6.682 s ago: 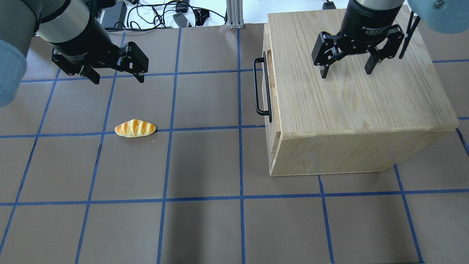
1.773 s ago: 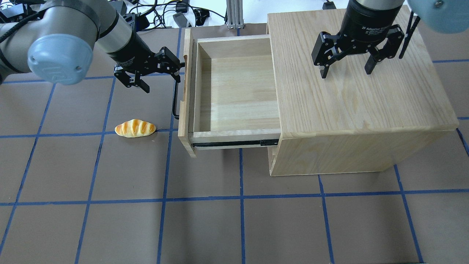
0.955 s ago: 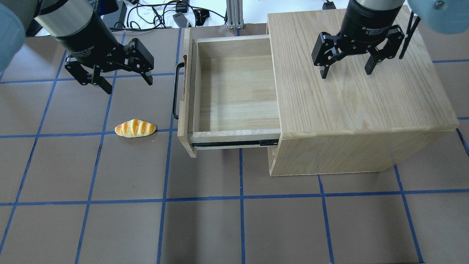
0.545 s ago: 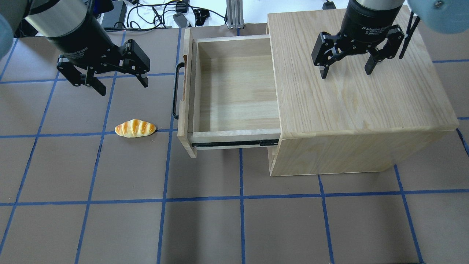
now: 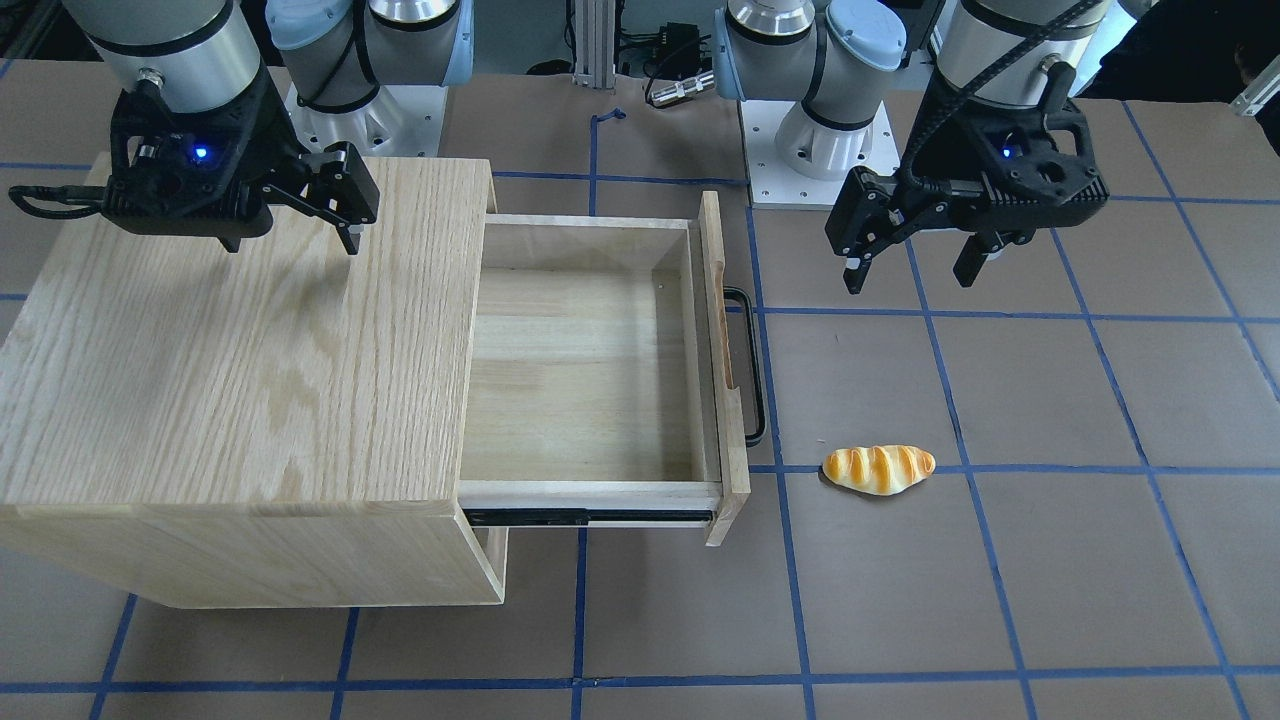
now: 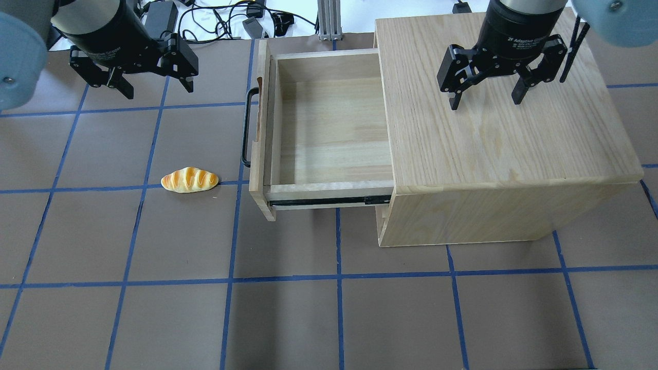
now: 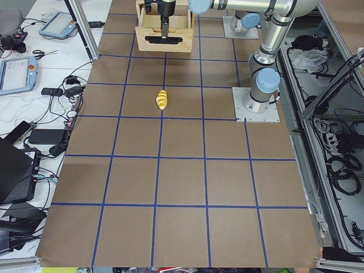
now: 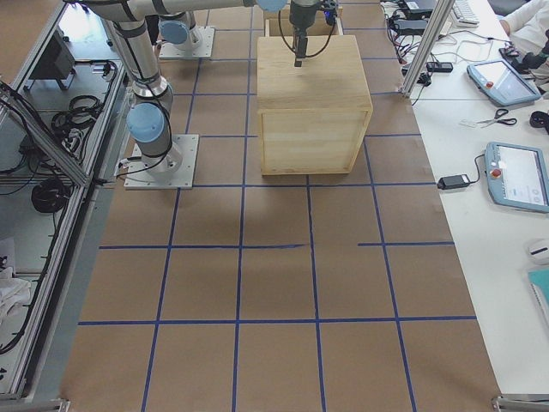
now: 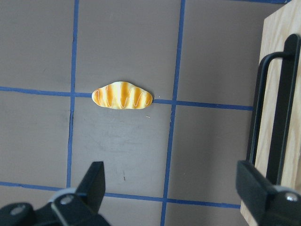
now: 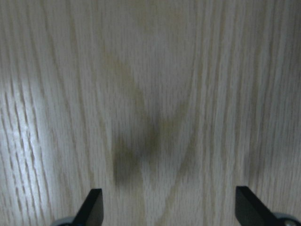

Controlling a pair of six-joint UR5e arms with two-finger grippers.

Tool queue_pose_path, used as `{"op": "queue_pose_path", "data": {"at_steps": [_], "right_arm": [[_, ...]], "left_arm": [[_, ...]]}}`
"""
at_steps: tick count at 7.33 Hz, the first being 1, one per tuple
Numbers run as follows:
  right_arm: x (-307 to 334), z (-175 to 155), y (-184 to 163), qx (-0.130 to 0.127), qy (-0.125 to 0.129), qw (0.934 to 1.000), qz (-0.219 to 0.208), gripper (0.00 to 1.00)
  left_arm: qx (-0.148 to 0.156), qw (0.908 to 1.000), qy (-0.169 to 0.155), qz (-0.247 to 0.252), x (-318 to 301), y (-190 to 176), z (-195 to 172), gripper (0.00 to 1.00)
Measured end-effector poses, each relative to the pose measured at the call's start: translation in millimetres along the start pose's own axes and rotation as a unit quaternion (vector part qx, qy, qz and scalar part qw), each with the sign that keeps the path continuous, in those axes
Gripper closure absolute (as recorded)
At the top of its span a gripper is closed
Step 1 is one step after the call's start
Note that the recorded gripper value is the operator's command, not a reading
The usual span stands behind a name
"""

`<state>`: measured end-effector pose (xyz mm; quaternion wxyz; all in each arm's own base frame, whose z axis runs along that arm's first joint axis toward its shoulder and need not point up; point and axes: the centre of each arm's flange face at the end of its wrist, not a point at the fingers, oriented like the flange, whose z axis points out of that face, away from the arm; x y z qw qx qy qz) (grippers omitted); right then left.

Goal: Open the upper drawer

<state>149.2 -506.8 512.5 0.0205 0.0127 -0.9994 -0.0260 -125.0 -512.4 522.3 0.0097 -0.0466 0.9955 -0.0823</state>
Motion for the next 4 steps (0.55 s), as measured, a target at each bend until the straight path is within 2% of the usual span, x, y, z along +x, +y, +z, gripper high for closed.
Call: {"op": "queue_pose_path", "data": {"at_steps": [4], "right_arm": [[0.0,0.3,0.0,0.000,0.000,1.0000,0.000,0.00]], "left_arm": [[-0.002,1.0000,0.003,0.001,2.2,1.7,3.0,0.00]]}}
